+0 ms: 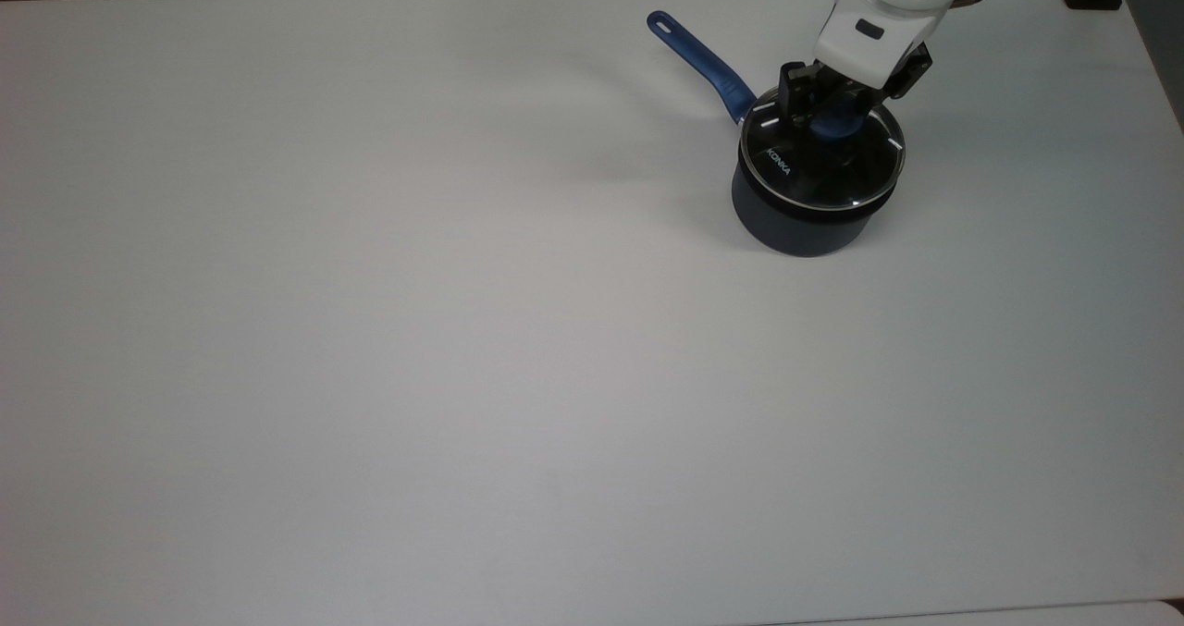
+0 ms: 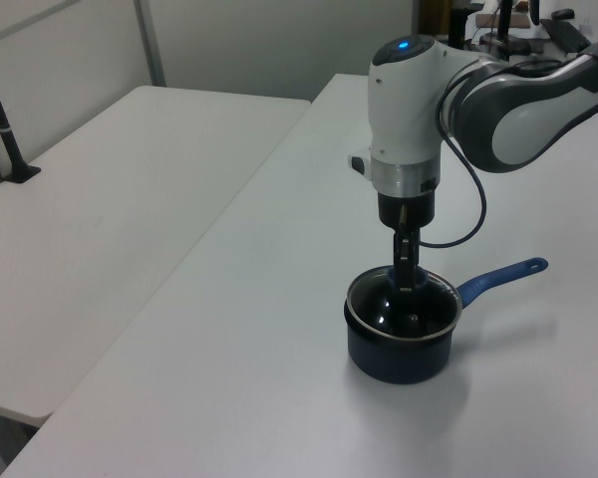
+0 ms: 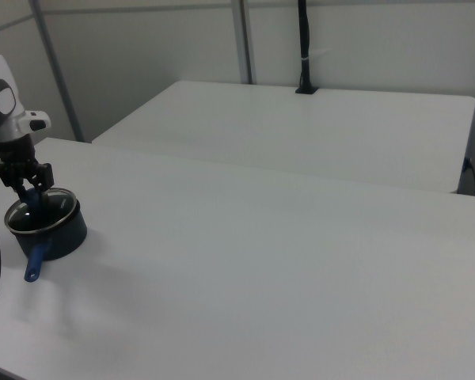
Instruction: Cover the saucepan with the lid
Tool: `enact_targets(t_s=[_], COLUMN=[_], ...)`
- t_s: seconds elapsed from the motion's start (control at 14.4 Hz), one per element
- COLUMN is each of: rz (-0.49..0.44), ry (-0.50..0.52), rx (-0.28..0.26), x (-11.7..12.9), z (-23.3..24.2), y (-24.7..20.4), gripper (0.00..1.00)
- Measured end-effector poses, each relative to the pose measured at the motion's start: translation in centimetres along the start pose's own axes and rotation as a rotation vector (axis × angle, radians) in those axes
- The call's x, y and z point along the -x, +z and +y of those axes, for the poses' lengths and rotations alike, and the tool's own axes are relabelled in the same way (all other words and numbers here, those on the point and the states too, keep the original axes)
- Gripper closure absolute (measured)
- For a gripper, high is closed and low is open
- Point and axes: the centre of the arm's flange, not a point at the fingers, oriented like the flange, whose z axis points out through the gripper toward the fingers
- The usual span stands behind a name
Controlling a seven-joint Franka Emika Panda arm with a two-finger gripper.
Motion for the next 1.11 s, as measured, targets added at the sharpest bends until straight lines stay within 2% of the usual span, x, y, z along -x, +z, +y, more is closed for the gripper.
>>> enact_targets(t_s=[0.21,0.49,0.55,0.69,0.83,0.97,1.11], rz=[0.005,0.022,0.026,0.043,0.054,0.036,0.019], ry=[0.003,0.042,0.051,0.070,0.116,0.177,0.242], rx=[-0.002,-0.003,0.000,0.002,0.018,0.051,0.064], x=[-0.1,-0.4,-0.6,-1.0,-1.5,-1.3,-0.4], z=[-0.1,0.0,0.4,1.5,4.5,9.4,16.5], y=[0.2,0.0,-0.1,-1.0,-2.7,-4.9,-8.2], gripper=[0.39,0.05,0.00,0.00,0.00,0.00,0.00])
